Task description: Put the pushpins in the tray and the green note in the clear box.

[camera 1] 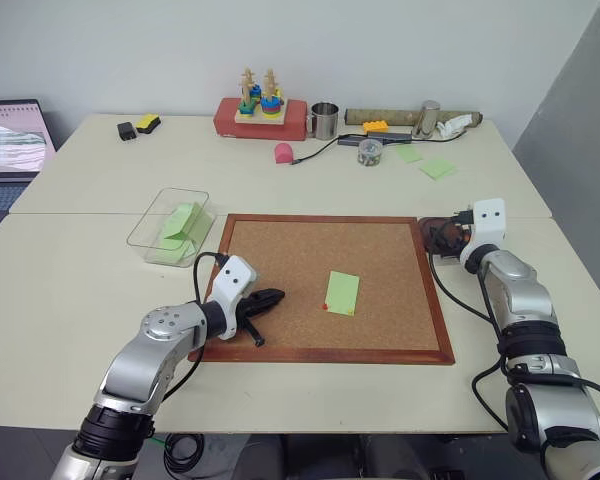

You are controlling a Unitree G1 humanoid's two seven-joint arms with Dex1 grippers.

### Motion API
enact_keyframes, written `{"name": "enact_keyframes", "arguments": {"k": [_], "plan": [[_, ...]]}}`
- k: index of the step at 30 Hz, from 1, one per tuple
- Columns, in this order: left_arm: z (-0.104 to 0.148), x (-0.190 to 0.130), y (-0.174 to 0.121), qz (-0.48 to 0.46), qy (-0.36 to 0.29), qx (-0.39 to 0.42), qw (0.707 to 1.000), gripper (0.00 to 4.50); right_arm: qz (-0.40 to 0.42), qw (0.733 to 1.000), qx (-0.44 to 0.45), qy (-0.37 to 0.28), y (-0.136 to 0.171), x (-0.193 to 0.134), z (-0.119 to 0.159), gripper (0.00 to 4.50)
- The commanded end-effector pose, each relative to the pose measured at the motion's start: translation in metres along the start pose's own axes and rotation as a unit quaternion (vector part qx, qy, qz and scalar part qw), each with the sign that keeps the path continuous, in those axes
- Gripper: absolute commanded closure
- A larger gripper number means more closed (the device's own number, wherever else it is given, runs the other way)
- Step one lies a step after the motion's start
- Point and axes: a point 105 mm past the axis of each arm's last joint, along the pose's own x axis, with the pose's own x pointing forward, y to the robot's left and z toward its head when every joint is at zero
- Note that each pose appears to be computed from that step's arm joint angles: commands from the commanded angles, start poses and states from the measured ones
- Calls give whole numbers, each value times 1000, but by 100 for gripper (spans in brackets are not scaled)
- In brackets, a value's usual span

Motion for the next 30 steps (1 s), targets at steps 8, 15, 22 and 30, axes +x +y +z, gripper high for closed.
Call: {"name": "enact_keyframes", "arguments": {"k": [8,15,22,30], "plan": [[-22,0,-5,-4,42,-10,999,450,44,993,5,-109,8,-8,50,4],[-23,0,-5,-5,44,-11,999,450,304,949,-62,-60,76,-46,40,4],[-23,0,-4,-6,46,-10,999,450,516,852,-89,-28,134,-119,23,4],[-23,1,-3,-7,46,-7,999,450,576,804,-146,-32,174,-144,-1,4]]}}
